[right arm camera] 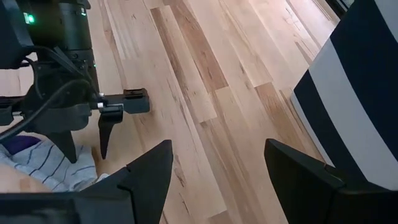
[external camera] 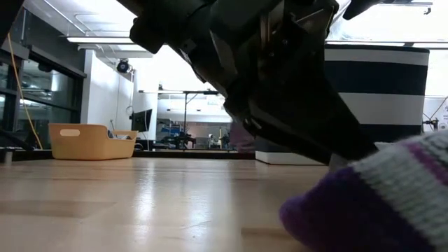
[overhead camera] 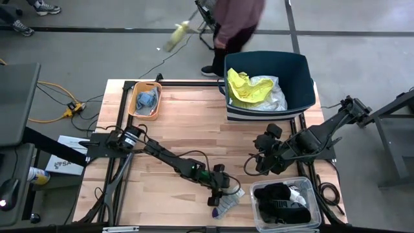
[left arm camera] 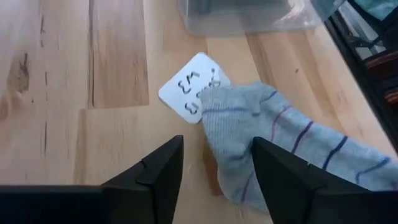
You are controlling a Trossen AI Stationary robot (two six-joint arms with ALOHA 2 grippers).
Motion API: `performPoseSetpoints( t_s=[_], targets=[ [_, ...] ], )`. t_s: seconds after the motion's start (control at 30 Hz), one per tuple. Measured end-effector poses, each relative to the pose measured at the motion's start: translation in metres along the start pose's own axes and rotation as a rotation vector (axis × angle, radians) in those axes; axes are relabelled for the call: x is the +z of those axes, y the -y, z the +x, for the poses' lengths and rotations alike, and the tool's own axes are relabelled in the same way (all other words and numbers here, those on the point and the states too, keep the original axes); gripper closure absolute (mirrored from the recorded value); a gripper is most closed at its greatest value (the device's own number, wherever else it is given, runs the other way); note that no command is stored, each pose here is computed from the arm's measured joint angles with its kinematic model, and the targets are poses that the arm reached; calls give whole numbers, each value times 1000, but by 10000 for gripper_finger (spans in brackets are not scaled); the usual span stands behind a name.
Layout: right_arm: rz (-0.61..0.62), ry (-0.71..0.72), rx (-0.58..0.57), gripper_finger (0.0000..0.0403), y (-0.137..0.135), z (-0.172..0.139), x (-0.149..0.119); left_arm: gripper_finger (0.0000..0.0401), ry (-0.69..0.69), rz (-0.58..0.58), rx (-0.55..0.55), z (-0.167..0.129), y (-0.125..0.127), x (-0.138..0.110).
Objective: Pick & Place Cloths
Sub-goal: Put the gray and purple sock into the yellow bin
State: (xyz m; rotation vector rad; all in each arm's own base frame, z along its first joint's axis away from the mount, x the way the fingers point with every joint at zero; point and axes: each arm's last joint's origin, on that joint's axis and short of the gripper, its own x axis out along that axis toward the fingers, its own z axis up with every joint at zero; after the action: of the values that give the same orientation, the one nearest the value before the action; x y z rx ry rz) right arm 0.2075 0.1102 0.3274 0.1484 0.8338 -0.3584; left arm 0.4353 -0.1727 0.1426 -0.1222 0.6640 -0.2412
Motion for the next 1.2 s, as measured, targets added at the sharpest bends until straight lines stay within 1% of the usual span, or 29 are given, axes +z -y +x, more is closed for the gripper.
performPoseSetpoints(
  t_s=[0.1,0.23,0.37,0.47,0.53,0.7,0.87,1.07,1.2],
  targets=[
    [1,0,0,157,0,0,0,234,8,3,-1,0,0,1],
    [2,0,0,157,0,0,0,274,8,7,0,0,0,1],
    [1,0,0,157,0,0,0,327,3,7,-18,0,1,1],
    [2,0,0,157,0,0,0,374,-7,8,-53,0,2,0],
    [2,0,0,157,0,0,0,392,-13,8,-77,0,2,0],
    [2,0,0,157,0,0,0,397,-20,7,-104,-1,3,1],
    [2,-1,0,157,0,0,0,398,-26,8,-96,-17,6,12],
    [1,0,0,156,0,0,0,399,-96,-1,-3,-45,5,22],
    [-1,-1,0,156,0,0,0,400,-148,-19,96,-66,3,26]
  ],
)
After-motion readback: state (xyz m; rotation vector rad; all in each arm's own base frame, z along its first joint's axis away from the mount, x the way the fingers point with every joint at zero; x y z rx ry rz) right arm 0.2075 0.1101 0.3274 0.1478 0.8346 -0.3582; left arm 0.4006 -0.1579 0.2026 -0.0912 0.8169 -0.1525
